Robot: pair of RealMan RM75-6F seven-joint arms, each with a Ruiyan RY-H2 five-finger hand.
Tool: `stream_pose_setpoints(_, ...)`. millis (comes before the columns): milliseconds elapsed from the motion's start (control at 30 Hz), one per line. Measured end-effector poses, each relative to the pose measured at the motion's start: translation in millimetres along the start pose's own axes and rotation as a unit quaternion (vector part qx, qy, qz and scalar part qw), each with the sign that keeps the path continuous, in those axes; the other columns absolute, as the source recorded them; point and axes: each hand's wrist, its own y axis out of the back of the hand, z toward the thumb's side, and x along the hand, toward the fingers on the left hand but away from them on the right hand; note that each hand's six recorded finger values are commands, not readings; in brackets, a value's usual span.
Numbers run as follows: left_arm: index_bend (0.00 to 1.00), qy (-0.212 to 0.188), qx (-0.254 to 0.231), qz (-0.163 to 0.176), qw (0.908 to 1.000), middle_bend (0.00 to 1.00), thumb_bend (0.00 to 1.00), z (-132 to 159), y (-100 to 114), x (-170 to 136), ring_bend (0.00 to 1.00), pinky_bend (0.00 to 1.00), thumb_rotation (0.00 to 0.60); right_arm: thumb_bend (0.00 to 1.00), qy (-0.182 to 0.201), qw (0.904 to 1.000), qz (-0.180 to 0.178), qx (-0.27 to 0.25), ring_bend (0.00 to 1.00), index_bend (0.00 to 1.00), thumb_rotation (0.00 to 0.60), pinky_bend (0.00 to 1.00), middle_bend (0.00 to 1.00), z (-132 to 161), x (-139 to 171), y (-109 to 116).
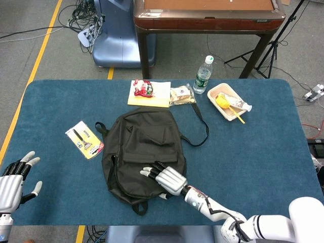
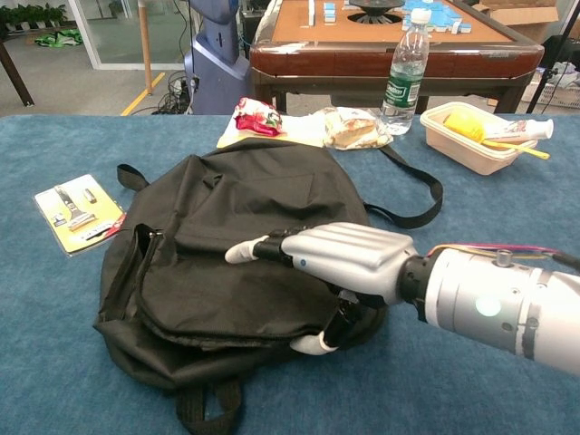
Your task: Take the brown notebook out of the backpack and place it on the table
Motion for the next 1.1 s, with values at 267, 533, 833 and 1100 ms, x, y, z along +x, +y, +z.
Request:
stream_pose_setpoints(267, 0.19, -0.001, -0.001, -0.003, 1.0000, 0.12, 0.31, 0.4, -1.7, 0.4, 0.15, 0.14, 0.600, 0.41, -0.008, 1.0000, 0.001, -0.005, 0.00, 0.15, 0.600, 0.04, 0.11, -3.1, 1.8, 3.7)
stream_pose_setpoints(533, 0.19, 0.004, 0.000, -0.004, 1.0000, 0.12, 0.31, -2.3, -0.5, -2.1, 0.15, 0.14, 0.600, 0.44, -0.011, 0.9999, 0.006, -0.005, 0.00, 0.17, 0.600, 0.04, 0.13, -6.0, 5.1, 8.1)
stream_pose_setpoints(833, 0.19, 0.002, -0.001, -0.006, 1.0000, 0.12, 0.31, -2.2, -1.8, -1.7, 0.15, 0.14, 0.600, 0.44, -0.014, 0.9998, 0.017, -0.003, 0.00, 0.17, 0.600, 0.04, 0.13, -7.3, 18.5, 8.1)
stream_pose_setpoints(1100, 0.19, 0.000, 0.001, -0.006, 1.0000, 0.12, 0.31, -1.0, -1.3, -0.5, 0.15, 0.14, 0.600, 0.51, -0.028, 0.9996, 0.009, 0.001, 0.00, 0.39, 0.600, 0.04, 0.16, -14.6, 15.8, 9.6)
